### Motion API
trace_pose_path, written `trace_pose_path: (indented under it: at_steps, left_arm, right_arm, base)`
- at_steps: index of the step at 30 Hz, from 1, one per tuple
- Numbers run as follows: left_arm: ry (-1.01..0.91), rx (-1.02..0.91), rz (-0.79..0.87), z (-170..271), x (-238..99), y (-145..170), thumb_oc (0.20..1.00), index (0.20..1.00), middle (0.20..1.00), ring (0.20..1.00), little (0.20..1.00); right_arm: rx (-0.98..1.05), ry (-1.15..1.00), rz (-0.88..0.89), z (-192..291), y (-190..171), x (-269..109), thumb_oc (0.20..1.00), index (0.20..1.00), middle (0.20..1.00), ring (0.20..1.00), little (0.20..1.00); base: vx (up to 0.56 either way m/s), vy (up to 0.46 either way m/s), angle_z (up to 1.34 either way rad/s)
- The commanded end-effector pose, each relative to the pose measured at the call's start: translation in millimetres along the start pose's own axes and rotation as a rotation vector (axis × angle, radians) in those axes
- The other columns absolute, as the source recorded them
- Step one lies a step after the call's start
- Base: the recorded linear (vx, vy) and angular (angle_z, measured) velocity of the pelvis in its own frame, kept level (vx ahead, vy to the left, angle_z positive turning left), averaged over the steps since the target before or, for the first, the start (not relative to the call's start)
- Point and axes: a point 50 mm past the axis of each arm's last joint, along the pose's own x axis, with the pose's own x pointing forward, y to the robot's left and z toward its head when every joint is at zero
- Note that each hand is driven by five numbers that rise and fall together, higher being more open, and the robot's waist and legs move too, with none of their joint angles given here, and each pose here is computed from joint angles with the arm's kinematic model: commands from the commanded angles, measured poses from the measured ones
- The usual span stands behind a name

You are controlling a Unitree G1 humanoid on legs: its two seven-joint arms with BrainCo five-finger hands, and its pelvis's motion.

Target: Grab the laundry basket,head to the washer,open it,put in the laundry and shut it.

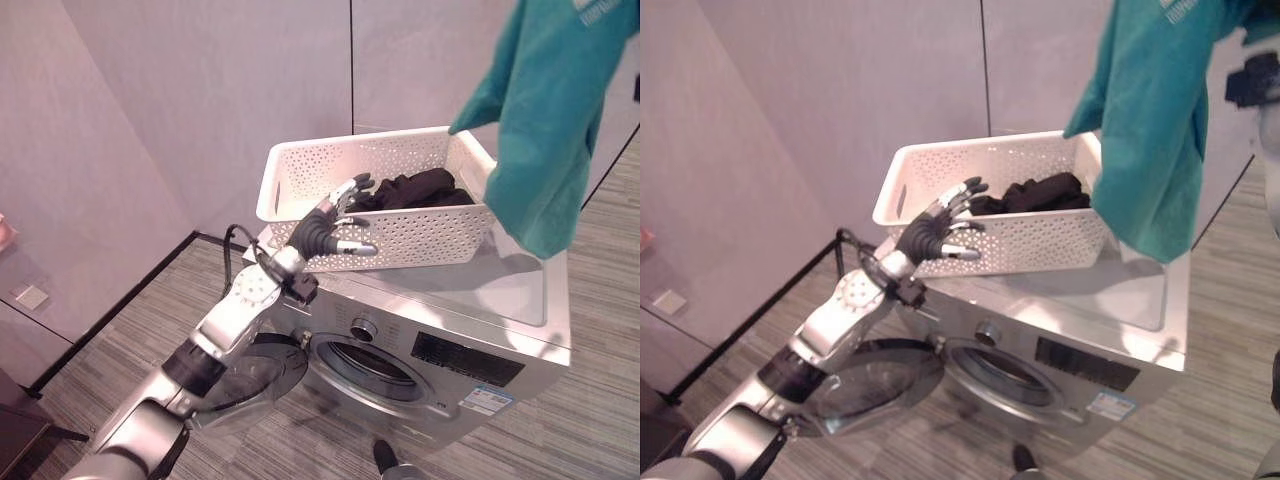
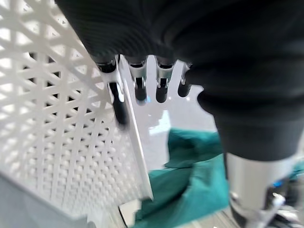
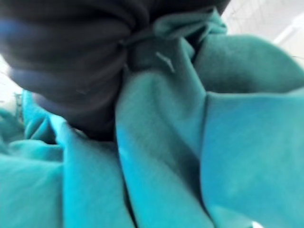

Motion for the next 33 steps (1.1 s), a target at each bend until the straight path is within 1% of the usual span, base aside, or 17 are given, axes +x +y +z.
trace_pose_path:
  at_steps: [1, 3, 10, 17, 18, 22, 23, 26, 29, 33]
  left_arm:
    - [-0.125, 0.014, 0.032, 27, 13, 8, 1.0, 1.0, 1.0, 1.0, 1.0]
    - [-0.129, 0.047, 0.051, 35, 39, 4, 1.0, 1.0, 1.0, 1.0, 1.0]
    - [-0.153, 0.051, 0.078, 53, 73, -8, 1.0, 1.0, 1.0, 1.0, 1.0]
    - [-0.149, -0.011, 0.059, 60, 85, -16, 1.0, 1.0, 1.0, 1.0, 1.0]
    - [-0.135, -0.057, 0.068, 59, 87, -17, 1.0, 1.0, 1.0, 1.0, 1.0]
    - [-0.101, -0.118, 0.096, 55, 92, -15, 1.0, 1.0, 1.0, 1.0, 1.0]
    - [-0.096, -0.167, 0.101, 56, 95, -16, 1.0, 1.0, 1.0, 1.0, 1.0]
    - [-0.077, -0.221, 0.09, 58, 101, -23, 1.0, 1.0, 1.0, 1.0, 1.0]
    - [-0.077, -0.223, 0.068, 65, 109, -31, 1.0, 1.0, 1.0, 1.0, 1.0]
    - [-0.092, -0.213, 0.054, 72, 112, -33, 1.0, 1.0, 1.0, 1.0, 1.0]
  right_arm:
    - [0.042, -0.038, -0.114, 11, -17, 16, 0.2, 0.2, 0.2, 0.2, 0.2]
    - [0.085, -0.102, -0.136, 34, -19, 31, 0.2, 0.2, 0.2, 0.2, 0.2]
    - [0.194, -0.166, -0.116, 62, -9, 42, 0.2, 0.2, 0.2, 0.2, 0.2]
    - [0.236, -0.181, -0.071, 67, -1, 38, 0.2, 0.2, 0.2, 0.2, 0.2]
    - [0.255, -0.179, -0.06, 69, 2, 37, 0.2, 0.2, 0.2, 0.2, 0.2]
    - [0.275, -0.181, -0.041, 71, 7, 36, 0.2, 0.2, 0.2, 0.2, 0.2]
    - [0.287, -0.188, -0.036, 75, 9, 35, 0.2, 0.2, 0.2, 0.2, 0.2]
    - [0.303, -0.172, -0.021, 74, 15, 34, 0.2, 0.2, 0.2, 0.2, 0.2]
    - [0.32, -0.148, 0.001, 73, 21, 36, 0.2, 0.2, 0.2, 0.2, 0.2]
    - [0.35, -0.137, 0.034, 75, 29, 35, 0.2, 0.2, 0.2, 0.2, 0.2]
  base:
    - [0.0, -0.046, 0.03]
    - [-0.01, -0.052, 0.02]
    - [0.0, -0.016, 0.02]
    - [0.0, -0.012, 0.03]
    - [0.0, -0.021, 0.11]
    - [0.01, -0.024, 0.12]
    - [0.0, 0.0, 0.0]
    - [0.0, 0.0, 0.0]
    - [-0.01, -0.021, 0.04]
    - [0.0, -0.036, 0.07]
